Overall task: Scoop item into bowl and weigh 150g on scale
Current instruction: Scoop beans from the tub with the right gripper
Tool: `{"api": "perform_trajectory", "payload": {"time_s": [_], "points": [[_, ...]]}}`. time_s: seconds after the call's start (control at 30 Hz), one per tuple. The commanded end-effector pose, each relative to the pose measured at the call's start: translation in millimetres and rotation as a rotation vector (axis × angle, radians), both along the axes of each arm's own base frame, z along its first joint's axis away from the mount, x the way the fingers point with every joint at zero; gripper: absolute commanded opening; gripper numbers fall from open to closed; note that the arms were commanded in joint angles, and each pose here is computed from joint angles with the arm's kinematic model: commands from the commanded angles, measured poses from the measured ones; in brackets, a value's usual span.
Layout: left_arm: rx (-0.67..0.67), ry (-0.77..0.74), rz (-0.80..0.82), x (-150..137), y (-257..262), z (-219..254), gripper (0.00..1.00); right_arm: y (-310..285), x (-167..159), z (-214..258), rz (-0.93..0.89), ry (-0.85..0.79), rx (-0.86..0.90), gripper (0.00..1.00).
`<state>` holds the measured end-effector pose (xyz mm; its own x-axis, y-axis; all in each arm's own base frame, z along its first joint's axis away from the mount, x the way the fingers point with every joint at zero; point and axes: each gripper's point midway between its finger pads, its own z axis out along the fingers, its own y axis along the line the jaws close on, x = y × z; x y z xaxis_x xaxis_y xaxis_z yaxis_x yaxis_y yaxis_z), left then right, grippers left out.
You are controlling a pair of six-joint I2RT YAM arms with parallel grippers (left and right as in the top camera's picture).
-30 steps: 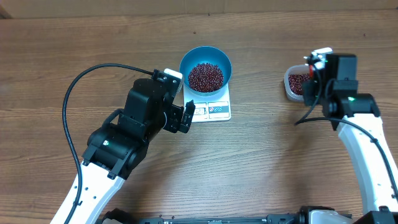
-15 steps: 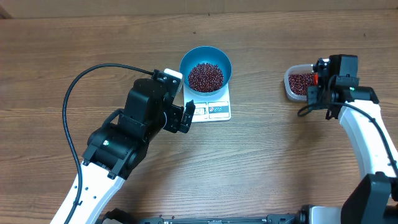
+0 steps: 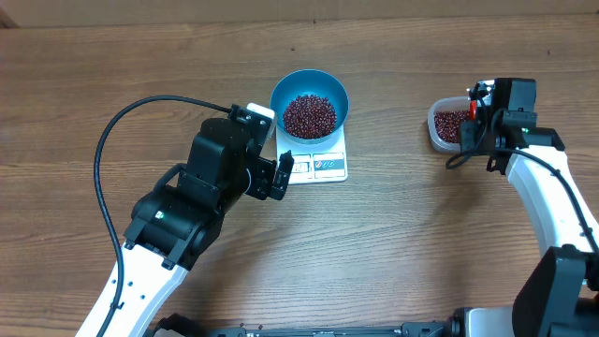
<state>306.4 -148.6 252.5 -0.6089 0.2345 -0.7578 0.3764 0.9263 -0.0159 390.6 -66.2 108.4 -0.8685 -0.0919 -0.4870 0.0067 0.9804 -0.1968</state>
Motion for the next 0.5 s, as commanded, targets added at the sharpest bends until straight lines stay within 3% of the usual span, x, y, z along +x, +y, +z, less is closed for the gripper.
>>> {"api": "perform_trajectory", "payload": {"time_s": [0.0,0.47], "points": [[-0.011,0.002,0.003,0,0,1,1.0,0,2,-16,0.0,0.037,0.009,0.04],[-0.011,0.002,0.003,0,0,1,1.0,0,-1,-45,0.0,0.115,0.019,0.04]]}}
